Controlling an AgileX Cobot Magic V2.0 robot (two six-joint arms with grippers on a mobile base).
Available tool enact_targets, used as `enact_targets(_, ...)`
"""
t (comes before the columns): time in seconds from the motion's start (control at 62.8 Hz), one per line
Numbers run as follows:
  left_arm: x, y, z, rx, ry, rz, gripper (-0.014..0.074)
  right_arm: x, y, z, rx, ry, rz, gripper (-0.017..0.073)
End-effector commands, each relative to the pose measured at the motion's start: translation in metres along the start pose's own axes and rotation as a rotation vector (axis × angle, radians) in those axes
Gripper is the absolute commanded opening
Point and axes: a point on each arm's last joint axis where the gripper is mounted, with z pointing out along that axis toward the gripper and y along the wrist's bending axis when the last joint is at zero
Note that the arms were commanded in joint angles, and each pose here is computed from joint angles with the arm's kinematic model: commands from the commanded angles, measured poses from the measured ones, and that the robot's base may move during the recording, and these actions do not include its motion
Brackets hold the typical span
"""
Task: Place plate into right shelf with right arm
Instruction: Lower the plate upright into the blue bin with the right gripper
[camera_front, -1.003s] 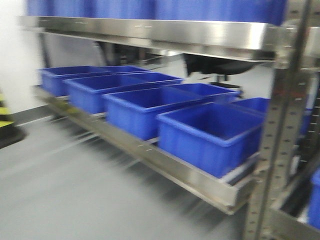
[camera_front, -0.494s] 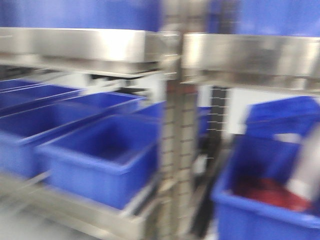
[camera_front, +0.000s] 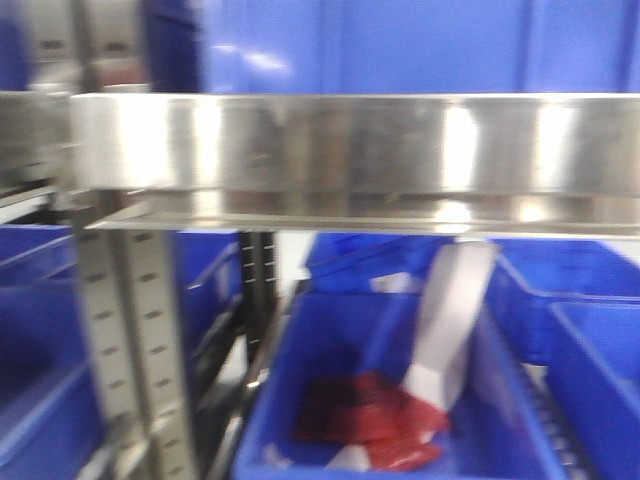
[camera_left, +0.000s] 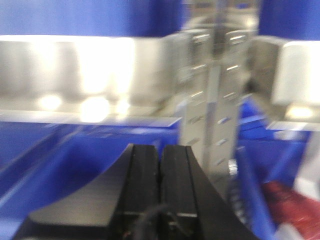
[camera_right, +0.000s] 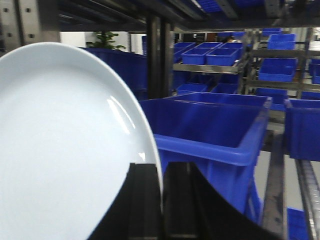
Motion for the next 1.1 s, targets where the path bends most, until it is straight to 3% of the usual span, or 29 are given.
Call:
enact_targets(0.0,-0.0050,0.0014,-0.0006,-0.015,-0.082,-0.006,-0.0047,-0.0186,0.0017,-0.0012,-0.012,-0.123,-0.012,0.0055)
enact_targets(1.083,-0.0050,0.0014,-0.0006,-0.015,-0.082,-0.006,-0.0047,-0.0186,0.0017,-0.0012,-0.013,-0.123,-0.011,0.0055)
